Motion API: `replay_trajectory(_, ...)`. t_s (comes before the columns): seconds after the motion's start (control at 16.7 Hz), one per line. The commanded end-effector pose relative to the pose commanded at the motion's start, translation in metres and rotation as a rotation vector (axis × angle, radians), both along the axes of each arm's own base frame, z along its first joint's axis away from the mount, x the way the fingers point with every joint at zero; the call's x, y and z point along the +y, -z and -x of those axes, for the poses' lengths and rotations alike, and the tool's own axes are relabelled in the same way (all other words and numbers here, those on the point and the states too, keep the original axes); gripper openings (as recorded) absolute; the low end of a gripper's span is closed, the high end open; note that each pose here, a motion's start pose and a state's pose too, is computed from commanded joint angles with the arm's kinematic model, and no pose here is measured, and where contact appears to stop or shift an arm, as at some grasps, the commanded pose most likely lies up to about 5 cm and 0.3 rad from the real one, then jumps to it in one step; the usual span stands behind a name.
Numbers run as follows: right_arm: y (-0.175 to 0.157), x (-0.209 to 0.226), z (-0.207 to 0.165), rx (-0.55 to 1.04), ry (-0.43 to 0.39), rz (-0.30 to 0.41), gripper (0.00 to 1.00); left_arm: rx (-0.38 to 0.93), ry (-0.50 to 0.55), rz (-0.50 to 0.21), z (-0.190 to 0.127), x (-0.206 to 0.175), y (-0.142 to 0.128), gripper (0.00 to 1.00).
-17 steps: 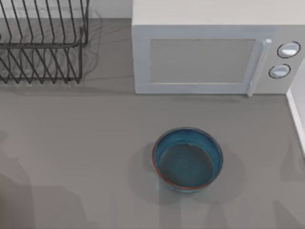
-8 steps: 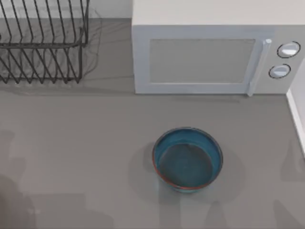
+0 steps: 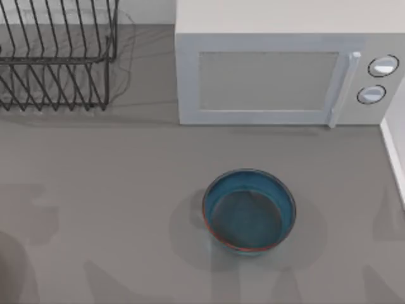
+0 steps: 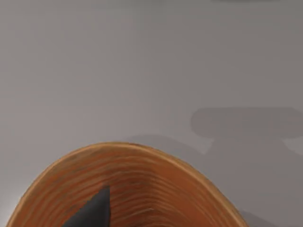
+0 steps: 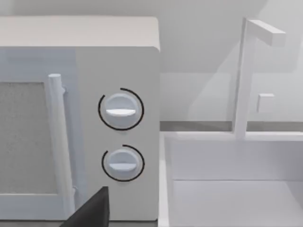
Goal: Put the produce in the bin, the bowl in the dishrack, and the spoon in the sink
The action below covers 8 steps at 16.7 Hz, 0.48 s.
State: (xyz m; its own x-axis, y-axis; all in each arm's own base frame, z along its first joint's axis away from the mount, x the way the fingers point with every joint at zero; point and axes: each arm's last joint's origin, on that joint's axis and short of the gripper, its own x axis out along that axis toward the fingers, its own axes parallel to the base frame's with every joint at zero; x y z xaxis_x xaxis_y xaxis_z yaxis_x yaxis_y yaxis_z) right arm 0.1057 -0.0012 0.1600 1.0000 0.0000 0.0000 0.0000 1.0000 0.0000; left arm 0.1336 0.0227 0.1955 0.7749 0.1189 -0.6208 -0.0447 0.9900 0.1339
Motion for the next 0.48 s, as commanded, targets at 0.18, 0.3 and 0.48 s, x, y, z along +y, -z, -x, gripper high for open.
replay_trajectory(0.18, 0.000, 0.000, 0.000, 0.000, 0.000, 0.000, 1.00, -0.257, 0.024, 0.021, 0.014, -0.011, 0.012, 1.00)
replay_trajectory(0.3, 0.000, 0.000, 0.000, 0.000, 0.000, 0.000, 1.00, -0.409, 0.044, 0.046, 0.020, -0.016, 0.020, 1.00)
replay_trajectory(0.48, 0.000, 0.000, 0.000, 0.000, 0.000, 0.000, 1.00, -0.586, 0.072, 0.087, 0.026, -0.021, 0.030, 1.00)
